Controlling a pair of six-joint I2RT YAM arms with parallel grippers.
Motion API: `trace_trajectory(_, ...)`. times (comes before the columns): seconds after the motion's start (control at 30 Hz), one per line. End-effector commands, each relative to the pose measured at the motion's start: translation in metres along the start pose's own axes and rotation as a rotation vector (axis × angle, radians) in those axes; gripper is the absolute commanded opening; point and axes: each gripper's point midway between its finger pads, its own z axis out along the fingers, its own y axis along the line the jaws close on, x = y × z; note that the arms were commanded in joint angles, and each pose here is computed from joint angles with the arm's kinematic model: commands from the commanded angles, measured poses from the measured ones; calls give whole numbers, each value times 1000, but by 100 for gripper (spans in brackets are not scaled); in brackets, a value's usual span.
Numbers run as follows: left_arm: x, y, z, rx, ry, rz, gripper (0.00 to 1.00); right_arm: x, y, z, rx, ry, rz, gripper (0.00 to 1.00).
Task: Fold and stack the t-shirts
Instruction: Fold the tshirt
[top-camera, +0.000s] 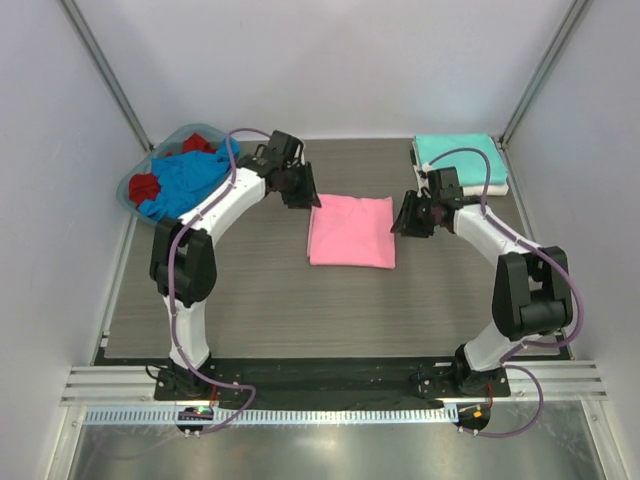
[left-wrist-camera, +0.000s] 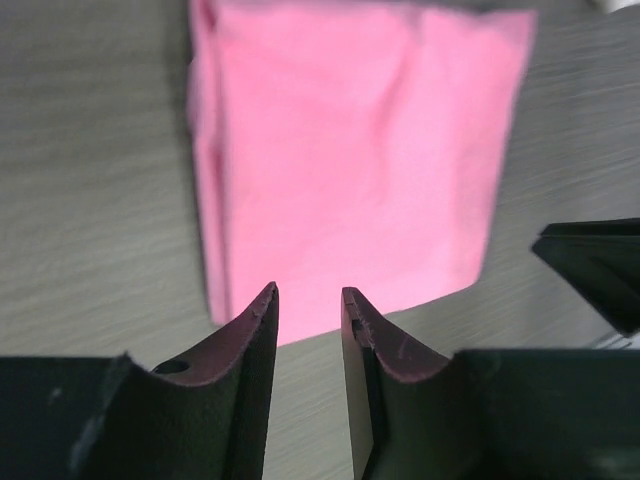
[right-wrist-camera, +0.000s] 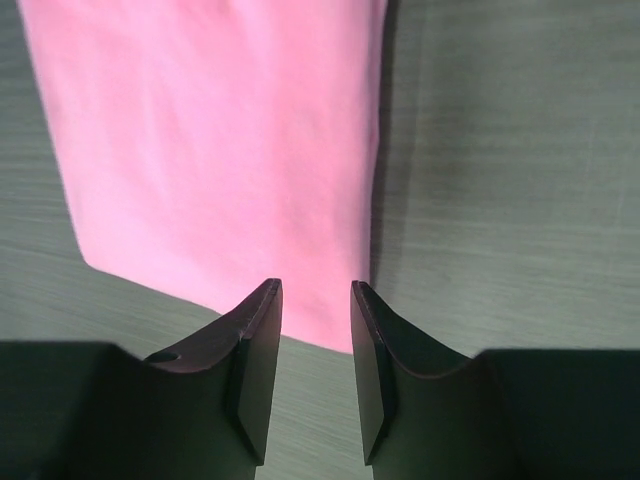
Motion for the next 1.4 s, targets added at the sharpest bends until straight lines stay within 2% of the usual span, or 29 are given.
trace_trajectory(0.0,-17,-23,10,96,3,56,33,-40,11,4,-4,-59,-22,40)
trace_trajectory(0.03,-16,-23,27,118,30,55,32,-46,12,7,-3,-65,-26,39)
trace_trajectory(0.13,-39,-35,40,178,13,59,31,-68,15,25,-6,-70,-52,35)
trace_trajectory(0.17,-37,-28,58,178,44,45,31,-73,16,29,-12,-69,-58,32)
trace_trajectory(0.23,-54,-33,62,205,19,47,31,-84,19,43,-20,-64,-70,30)
trace_trajectory(0.37,-73,-11,100,201,0,22,33,-103,8,72,24,-69,-81,26)
trace_trajectory(0.43,-90,-7,107,222,-37,8,34,-117,4,80,36,-91,-84,25)
trace_trajectory(0.5,-96,1,116,266,-21,-50,34,-120,-8,97,80,-84,-89,24)
trace_trajectory(0.7,-113,-13,102,343,-56,-66,38,-131,-9,95,104,-109,-91,23)
trace_trajectory(0.87,-120,-38,48,424,-62,-65,39,-137,11,55,75,-140,-78,28)
trace_trajectory(0.93,-102,-34,41,398,-23,-88,38,-129,28,36,30,-133,-83,28)
trace_trajectory(0.97,-99,-46,18,417,-37,-63,38,-124,35,30,4,-123,-75,27)
trace_trajectory(1.0,-91,-47,13,409,-29,-59,38,-108,42,30,-17,-91,-76,25)
trace_trajectory(1.03,-64,-41,19,382,22,-61,37,-102,53,19,-58,-87,-83,24)
trace_trajectory(1.1,-50,-50,-2,382,13,-26,37,-74,60,20,-76,-35,-87,22)
trace_trajectory(1.17,-11,-44,7,357,76,-22,36,-52,89,14,-168,-15,-127,21)
trace_trajectory(1.23,5,-47,3,362,76,-5,36,-21,100,22,-208,28,-137,21)
trace_trajectory(1.27,28,-40,11,338,121,-7,36,-5,98,25,-211,55,-139,22)
trace_trajectory(1.37,61,-25,27,272,163,8,35,29,97,40,-218,117,-137,22)
